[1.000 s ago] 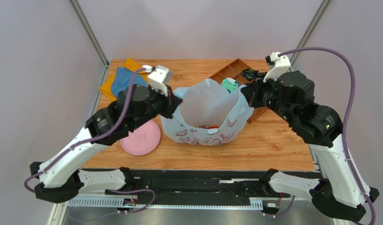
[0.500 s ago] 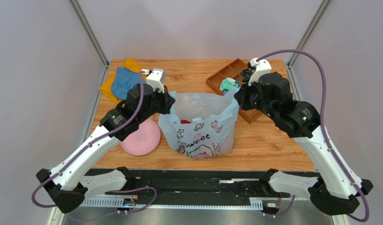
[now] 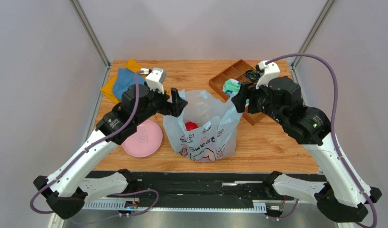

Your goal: Place the fruits into the plastic bag

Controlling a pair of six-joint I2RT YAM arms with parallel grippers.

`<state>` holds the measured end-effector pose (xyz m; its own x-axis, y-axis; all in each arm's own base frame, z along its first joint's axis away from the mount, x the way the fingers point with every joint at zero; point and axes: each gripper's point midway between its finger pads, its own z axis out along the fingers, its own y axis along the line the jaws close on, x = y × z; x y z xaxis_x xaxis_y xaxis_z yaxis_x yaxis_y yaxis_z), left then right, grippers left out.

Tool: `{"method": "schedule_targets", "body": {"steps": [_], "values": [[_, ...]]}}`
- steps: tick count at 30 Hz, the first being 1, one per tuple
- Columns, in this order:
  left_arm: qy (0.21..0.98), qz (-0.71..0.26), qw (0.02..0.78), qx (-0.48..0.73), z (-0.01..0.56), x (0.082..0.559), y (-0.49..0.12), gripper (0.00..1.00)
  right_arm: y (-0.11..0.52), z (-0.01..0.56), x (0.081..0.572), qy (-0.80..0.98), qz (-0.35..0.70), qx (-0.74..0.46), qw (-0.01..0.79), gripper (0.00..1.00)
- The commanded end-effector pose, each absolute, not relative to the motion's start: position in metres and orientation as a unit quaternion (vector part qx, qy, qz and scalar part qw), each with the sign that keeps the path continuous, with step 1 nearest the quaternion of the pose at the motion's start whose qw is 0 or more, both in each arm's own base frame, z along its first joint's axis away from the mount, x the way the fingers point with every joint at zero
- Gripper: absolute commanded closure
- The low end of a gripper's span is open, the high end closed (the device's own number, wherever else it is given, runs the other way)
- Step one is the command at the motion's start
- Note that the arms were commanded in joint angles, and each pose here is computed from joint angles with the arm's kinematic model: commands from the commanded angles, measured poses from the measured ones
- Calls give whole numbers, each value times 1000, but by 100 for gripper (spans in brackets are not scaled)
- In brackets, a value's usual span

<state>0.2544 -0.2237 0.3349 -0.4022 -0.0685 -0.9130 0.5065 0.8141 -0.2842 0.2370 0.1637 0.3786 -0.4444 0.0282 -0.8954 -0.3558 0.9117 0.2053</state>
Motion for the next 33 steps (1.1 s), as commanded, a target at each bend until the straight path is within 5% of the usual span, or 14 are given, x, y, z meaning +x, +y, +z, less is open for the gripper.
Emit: {"method": "schedule_targets", "body": {"steps": [1,6,17,33], "values": [[732,-296,596,144,394,242,-211,5,163,422,228,789,224,-102,563,22],[745,-273,596,125,401,260,-196,4,156,436,237,783,208,-93,578,12],[765,-255,590,48,393,321,-148,2,105,418,307,808,236,-2,540,9],[757,-148,636,18,357,241,-67,1,25,336,236,795,124,101,585,6]]}}
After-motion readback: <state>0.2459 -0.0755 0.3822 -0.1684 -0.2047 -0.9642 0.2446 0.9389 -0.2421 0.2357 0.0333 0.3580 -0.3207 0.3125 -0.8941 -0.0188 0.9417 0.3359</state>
